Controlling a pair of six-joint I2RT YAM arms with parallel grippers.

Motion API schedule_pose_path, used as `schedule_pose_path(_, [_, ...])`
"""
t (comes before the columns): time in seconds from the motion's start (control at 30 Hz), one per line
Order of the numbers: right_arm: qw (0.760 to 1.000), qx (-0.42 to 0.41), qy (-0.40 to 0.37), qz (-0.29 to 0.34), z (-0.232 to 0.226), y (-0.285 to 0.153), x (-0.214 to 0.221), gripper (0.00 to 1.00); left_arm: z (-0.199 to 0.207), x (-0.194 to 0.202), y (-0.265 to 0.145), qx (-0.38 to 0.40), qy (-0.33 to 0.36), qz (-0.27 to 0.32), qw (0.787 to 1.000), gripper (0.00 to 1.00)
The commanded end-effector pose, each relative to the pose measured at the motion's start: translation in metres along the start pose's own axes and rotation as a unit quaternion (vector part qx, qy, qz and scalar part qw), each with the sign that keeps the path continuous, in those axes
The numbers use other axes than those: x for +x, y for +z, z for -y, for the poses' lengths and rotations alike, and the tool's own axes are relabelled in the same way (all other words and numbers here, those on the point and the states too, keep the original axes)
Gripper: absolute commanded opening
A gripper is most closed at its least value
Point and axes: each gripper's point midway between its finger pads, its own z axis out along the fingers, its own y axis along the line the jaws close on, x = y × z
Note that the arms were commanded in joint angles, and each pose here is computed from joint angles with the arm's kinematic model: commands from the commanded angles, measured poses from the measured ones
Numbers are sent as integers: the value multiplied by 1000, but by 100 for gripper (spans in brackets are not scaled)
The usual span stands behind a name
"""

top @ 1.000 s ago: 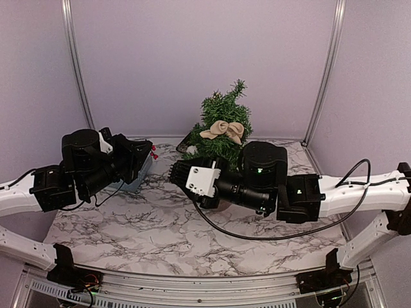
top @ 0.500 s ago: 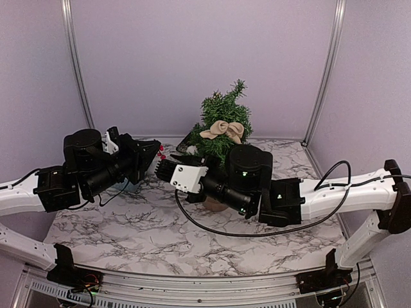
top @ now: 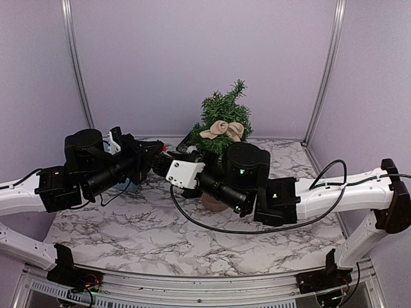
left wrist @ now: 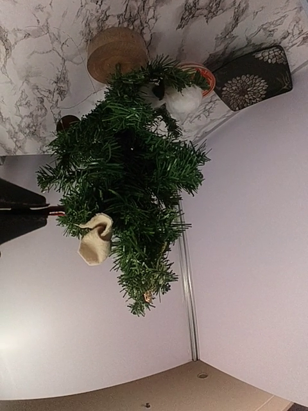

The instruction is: Decorate the small christmas tree

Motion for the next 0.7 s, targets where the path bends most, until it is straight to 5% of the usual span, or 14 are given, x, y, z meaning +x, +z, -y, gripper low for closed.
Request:
schedule_pose_path(0.0, [999,25,12,18,17,2,-18,10,12,5,0,20,-2,-8,1000,0])
schedule_pose_path(0.1, [999,25,14,18,17,2,-17,0,11,6,1,19,-1,-11,1000,0])
schedule_pose_path(0.27, [999,20,17,18,17,-1,-17,0,11,4,0,19,6,-6,1000,0])
schedule_pose_path(0.43, [999,9,36,16,21,-11,-13,0,13,-22,-17,16,65,46,997,39])
schedule_pose_path(0.67, [990,-54,131,16,29,-35,2,0,36,-64,-57,13,295,108,949,69])
